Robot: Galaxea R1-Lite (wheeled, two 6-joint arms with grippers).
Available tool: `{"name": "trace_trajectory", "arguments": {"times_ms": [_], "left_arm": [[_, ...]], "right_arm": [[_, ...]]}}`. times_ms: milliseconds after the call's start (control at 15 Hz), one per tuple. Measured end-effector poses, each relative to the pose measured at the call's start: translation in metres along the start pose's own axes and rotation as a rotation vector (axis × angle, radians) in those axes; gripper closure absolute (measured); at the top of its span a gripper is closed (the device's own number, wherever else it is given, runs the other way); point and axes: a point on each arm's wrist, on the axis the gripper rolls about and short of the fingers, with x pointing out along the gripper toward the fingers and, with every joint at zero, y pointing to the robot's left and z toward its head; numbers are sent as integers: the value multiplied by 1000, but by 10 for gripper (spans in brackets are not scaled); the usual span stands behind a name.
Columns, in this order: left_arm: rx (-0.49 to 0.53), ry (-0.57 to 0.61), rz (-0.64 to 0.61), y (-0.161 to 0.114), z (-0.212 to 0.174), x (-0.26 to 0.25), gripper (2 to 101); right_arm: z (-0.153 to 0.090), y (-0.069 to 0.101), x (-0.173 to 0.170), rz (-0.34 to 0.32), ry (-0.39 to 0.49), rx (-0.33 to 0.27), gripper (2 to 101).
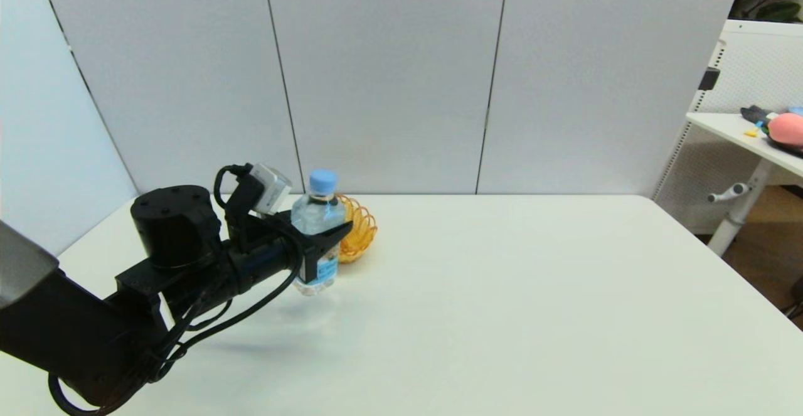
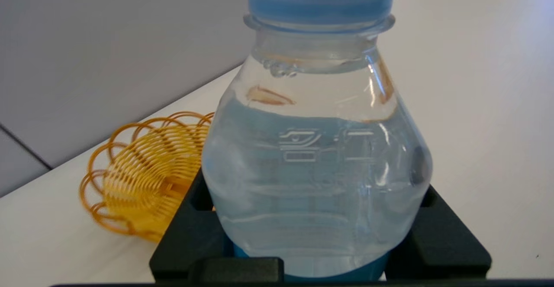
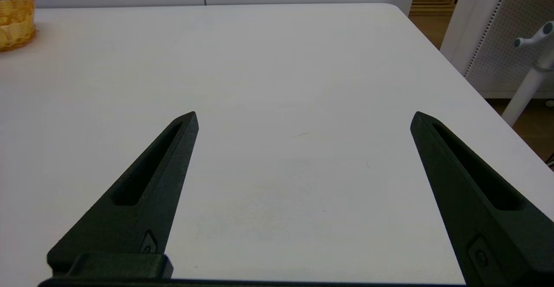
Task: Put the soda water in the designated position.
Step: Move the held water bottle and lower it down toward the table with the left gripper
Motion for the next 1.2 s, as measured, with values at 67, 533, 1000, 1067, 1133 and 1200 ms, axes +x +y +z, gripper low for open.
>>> {"name": "trace_trajectory", "arguments": {"times_ms": [67, 533, 1000, 1067, 1133, 1200], "left_arm": [[0, -4, 5, 0, 2, -2, 545], [-2, -13, 27, 2, 1, -17, 545], [3, -36, 24, 2, -8, -9, 545], [5, -40, 25, 3, -10, -8, 545], [4, -37, 25, 2, -13, -7, 545], [2, -31, 24, 2, -17, -7, 545]], "right_arm": [[0, 0, 0, 0, 0, 0, 52], [0, 0, 0, 0, 0, 0, 52], [0, 0, 0, 0, 0, 0, 52], [0, 0, 0, 0, 0, 0, 52], [0, 0, 0, 0, 0, 0, 52], [0, 0, 0, 0, 0, 0, 52]]}}
